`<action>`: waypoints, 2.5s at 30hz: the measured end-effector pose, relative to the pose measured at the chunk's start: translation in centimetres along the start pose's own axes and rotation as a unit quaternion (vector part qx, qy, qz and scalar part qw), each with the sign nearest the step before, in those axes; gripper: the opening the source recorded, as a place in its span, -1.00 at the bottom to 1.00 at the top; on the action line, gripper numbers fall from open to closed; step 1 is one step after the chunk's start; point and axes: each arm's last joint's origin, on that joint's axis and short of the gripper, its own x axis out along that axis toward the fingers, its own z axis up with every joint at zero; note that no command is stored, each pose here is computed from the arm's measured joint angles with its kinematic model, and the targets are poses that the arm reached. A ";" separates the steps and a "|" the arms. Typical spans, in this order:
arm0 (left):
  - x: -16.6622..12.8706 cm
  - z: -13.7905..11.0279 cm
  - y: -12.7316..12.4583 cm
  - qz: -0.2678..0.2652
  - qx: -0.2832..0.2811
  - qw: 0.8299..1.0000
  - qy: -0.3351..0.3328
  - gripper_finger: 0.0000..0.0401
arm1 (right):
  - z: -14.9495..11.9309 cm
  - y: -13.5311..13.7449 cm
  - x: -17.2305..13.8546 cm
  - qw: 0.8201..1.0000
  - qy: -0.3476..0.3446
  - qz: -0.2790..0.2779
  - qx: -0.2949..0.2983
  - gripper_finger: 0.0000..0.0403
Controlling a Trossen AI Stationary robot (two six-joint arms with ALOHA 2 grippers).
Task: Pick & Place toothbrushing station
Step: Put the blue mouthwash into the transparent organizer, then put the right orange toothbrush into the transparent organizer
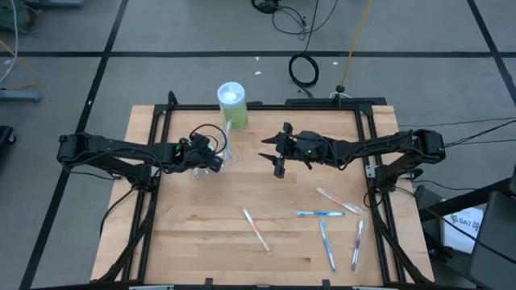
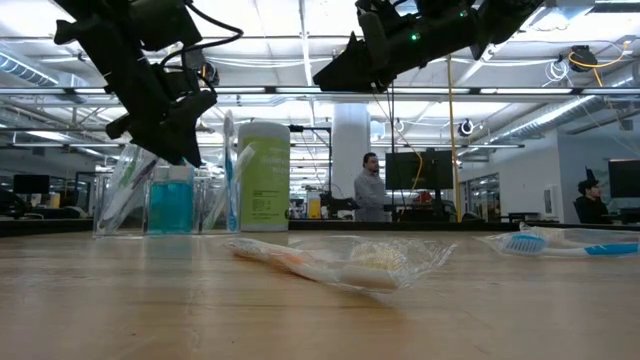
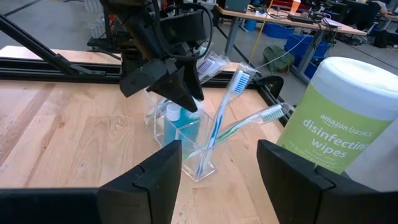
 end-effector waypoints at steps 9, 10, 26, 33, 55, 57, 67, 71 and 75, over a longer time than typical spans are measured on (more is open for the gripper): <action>0.3 0.3 0.4 0.006 -0.009 1.000 0.004 -0.23 | 0.0 0.0 0.0 1.000 0.000 0.000 0.000 0.00; 0.3 0.3 0.4 0.004 -0.009 1.000 0.006 -0.25 | 0.0 0.0 0.0 1.000 0.000 0.000 0.000 0.00; 0.1 0.5 0.5 -0.015 0.017 1.000 0.017 -0.41 | 0.0 0.0 0.0 1.000 0.000 0.000 0.000 0.00; -1.4 1.9 0.5 -0.040 0.042 0.998 -0.013 -0.41 | 0.0 0.0 0.0 1.000 0.000 0.000 0.000 0.00; -3.2 4.0 -1.8 -0.120 0.188 0.964 -0.143 -0.41 | -0.8 0.1 0.0 0.999 0.043 0.005 0.014 0.00; -3.4 4.2 -2.1 -0.138 0.203 0.957 -0.154 -0.41 | -1.1 0.1 -0.1 0.998 0.055 0.005 0.023 0.00; -3.6 4.3 -2.6 -0.180 0.218 0.946 -0.160 -0.41 | -3.1 1.2 -0.7 0.983 0.167 0.017 0.070 0.00; -3.6 4.3 -2.6 -0.179 0.218 0.946 -0.160 -0.41 | -4.3 2.1 -1.3 0.968 0.236 0.022 0.085 0.00; -3.6 4.3 -2.6 -0.178 0.228 0.943 -0.163 -0.41 | -5.6 2.8 -2.3 0.942 0.318 0.013 0.112 0.00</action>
